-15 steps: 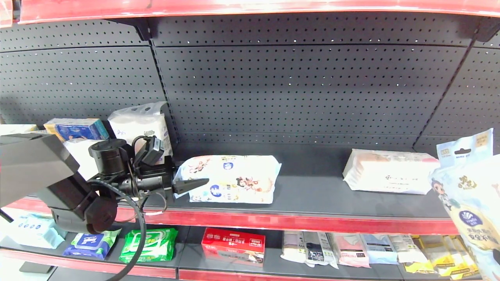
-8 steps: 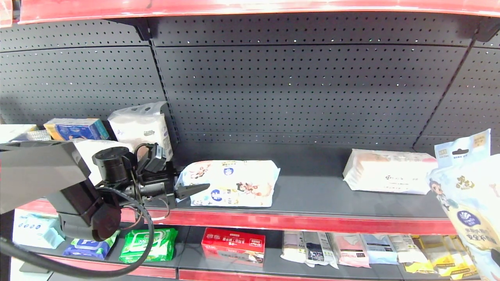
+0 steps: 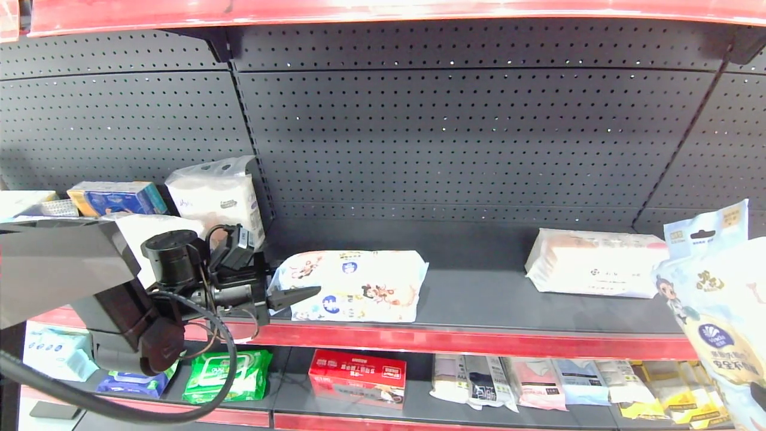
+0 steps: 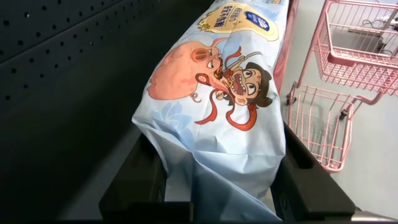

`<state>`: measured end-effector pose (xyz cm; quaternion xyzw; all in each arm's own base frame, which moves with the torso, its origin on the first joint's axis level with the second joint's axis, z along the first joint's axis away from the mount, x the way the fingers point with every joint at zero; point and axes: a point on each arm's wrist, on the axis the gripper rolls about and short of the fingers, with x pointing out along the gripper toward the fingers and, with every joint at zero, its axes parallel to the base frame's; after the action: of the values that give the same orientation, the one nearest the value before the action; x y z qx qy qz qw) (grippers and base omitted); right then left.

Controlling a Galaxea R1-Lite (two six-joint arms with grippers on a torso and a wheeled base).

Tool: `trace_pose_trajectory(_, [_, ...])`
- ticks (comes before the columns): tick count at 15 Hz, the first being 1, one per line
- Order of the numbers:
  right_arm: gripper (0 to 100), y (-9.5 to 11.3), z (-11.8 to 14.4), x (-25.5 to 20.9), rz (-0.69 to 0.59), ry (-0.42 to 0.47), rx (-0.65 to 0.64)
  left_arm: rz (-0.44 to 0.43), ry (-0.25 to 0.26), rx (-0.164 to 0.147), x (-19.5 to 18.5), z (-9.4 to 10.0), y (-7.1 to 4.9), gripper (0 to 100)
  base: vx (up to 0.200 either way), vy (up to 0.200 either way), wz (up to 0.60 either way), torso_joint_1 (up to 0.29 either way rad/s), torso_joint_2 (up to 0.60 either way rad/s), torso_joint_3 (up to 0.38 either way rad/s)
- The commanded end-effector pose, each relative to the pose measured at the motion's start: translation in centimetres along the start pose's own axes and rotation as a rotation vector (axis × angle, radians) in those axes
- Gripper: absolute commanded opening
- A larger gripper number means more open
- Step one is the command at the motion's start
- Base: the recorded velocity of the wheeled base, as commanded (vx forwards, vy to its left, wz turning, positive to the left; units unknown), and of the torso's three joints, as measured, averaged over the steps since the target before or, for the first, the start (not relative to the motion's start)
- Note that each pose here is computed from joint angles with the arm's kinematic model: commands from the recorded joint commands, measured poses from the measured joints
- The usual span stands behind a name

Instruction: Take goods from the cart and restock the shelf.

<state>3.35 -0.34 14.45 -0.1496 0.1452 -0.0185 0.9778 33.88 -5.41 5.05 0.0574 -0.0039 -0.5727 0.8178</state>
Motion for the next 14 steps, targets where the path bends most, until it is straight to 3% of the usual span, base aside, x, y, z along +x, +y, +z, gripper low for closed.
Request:
trace_pose_trajectory(1, [0, 0.0, 0.01, -0.04, -0.002, -0.003, 0.0, 0.0, 0.003, -0.006, 0.09, -0.42, 0.19, 0, 0.0, 0.0, 0.0, 0.0, 0.0, 0.0])
trace_pose_trajectory(5, [0, 0.0, 0.0, -0.04, -0.001, -0.001, 0.0, 0.006, -0.002, 0.006, 0.45, -0.69, 0.9, 0, 0.0, 0.0, 0.0, 0.0, 0.0, 0.0])
trace_pose_trajectory(8, [0, 0.0, 0.0, -0.02, -0.001, 0.0, 0.0, 0.0, 0.007, -0.015, 0.16, -1.07, 0.56, 0, 0.0, 0.0, 0.0, 0.0, 0.0, 0.0])
trace_pose_trajectory(14, [0, 0.0, 0.0, 0.0, 0.0, 0.001, -0.001, 0.001, 0.003, -0.009, 0.23, -0.99, 0.73, 0, 0.0, 0.0, 0.0, 0.0, 0.0, 0.0])
